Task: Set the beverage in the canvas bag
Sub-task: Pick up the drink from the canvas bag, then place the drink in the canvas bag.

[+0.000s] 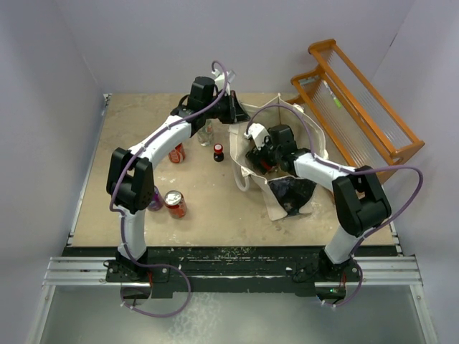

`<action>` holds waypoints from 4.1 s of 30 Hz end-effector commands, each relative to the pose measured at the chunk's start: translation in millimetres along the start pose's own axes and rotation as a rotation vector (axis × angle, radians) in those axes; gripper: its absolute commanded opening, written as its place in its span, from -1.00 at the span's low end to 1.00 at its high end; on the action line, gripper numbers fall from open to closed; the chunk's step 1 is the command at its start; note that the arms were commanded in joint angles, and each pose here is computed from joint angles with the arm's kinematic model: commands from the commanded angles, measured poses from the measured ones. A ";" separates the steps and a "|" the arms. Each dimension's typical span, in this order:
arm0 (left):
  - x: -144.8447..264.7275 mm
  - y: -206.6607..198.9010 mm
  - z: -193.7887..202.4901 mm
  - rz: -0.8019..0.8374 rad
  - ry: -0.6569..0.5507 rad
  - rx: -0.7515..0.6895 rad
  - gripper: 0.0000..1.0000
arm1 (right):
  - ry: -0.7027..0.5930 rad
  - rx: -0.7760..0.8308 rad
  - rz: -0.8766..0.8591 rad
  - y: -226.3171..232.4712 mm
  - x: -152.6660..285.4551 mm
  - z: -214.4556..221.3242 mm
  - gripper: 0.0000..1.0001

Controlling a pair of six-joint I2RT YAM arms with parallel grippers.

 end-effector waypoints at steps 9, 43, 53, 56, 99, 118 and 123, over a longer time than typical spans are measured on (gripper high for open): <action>4.9 3.4 -6.8 -0.006 -0.032 -0.064 -1.00 | 0.107 -0.065 -0.048 14.7 -15.7 25.6 0.87; 5.6 -4.8 -4.8 0.005 -0.025 -0.125 -1.00 | 0.117 -0.143 -0.088 6.0 -21.1 -13.5 -0.38; 5.4 -6.6 -6.1 0.000 -0.033 -0.126 -1.00 | -0.013 -0.130 -0.057 -15.5 14.8 -70.4 -0.98; 5.2 -6.4 -6.3 -0.003 -0.035 -0.117 -1.00 | -0.044 -0.135 -0.035 -23.5 26.2 -79.2 -1.00; 55.5 -73.6 -80.5 0.275 -0.173 -0.193 0.98 | -0.458 -0.184 0.102 -89.9 179.7 -193.2 -1.00; 121.2 -157.0 -112.2 0.549 -0.175 -0.161 0.98 | -0.670 0.028 0.158 -84.8 238.6 -229.8 -1.00; 122.0 -158.3 -106.5 0.574 -0.124 -0.113 0.98 | -0.690 0.066 0.136 -74.1 237.4 -239.2 -1.00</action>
Point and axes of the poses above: each gripper's point midway between its finger pads, its own x axis back along the fingers, its own y axis along the line the jaws close on, z = x × y, the point moved 3 cm from there along x, back along the fingers, and after that the axes turned 2 degrees about -x, right-handed, at the moved point
